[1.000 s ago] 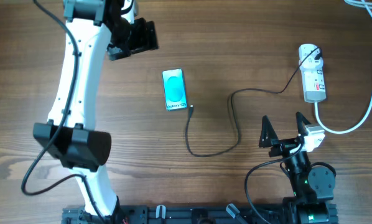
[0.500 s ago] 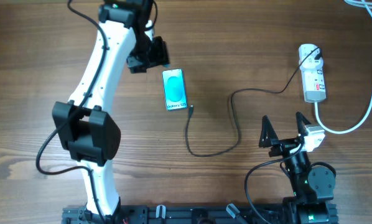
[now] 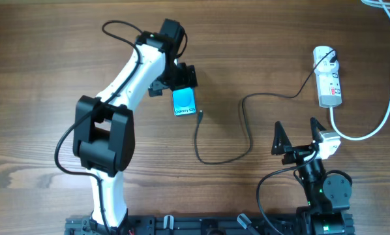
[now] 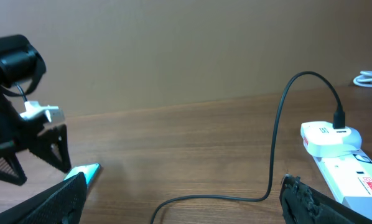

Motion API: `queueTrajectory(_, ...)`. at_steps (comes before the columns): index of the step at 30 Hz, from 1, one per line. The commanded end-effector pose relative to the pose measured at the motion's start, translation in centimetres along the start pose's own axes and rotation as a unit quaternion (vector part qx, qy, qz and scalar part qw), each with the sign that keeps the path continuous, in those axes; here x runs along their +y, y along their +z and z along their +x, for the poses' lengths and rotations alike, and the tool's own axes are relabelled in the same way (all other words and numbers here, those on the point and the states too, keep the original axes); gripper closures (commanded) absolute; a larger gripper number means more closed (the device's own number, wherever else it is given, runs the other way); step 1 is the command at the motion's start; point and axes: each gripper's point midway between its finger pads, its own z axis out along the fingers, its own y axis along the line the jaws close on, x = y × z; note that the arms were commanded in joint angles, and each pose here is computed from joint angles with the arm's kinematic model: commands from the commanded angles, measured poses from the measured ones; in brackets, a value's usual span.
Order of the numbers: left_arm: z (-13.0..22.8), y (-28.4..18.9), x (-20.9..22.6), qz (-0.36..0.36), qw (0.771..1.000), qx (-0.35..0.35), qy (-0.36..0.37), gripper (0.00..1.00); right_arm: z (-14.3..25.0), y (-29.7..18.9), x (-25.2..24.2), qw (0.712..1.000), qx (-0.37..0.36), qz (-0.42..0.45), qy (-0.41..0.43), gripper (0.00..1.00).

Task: Plug charger to phone and switch on socket
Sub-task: 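Move the left gripper forward over the light-blue phone, then lower the left gripper and close it on the phone's bottom edge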

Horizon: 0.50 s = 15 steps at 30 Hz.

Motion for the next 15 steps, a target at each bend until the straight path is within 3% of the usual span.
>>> queueTrajectory(1, 0.4, 1.7, 0.3, -0.026, 1.000, -0.011, -0.013, 0.00, -0.4, -0.1, -0.3, 1.000, -0.009, 0.007, -0.007, 0.00)
queueTrajectory(15, 0.4, 3.9, 0.3, -0.029, 0.999, -0.034, -0.004, 0.00, -0.4, -0.1, -0.3, 1.000, -0.009, 0.007, -0.007, 0.00)
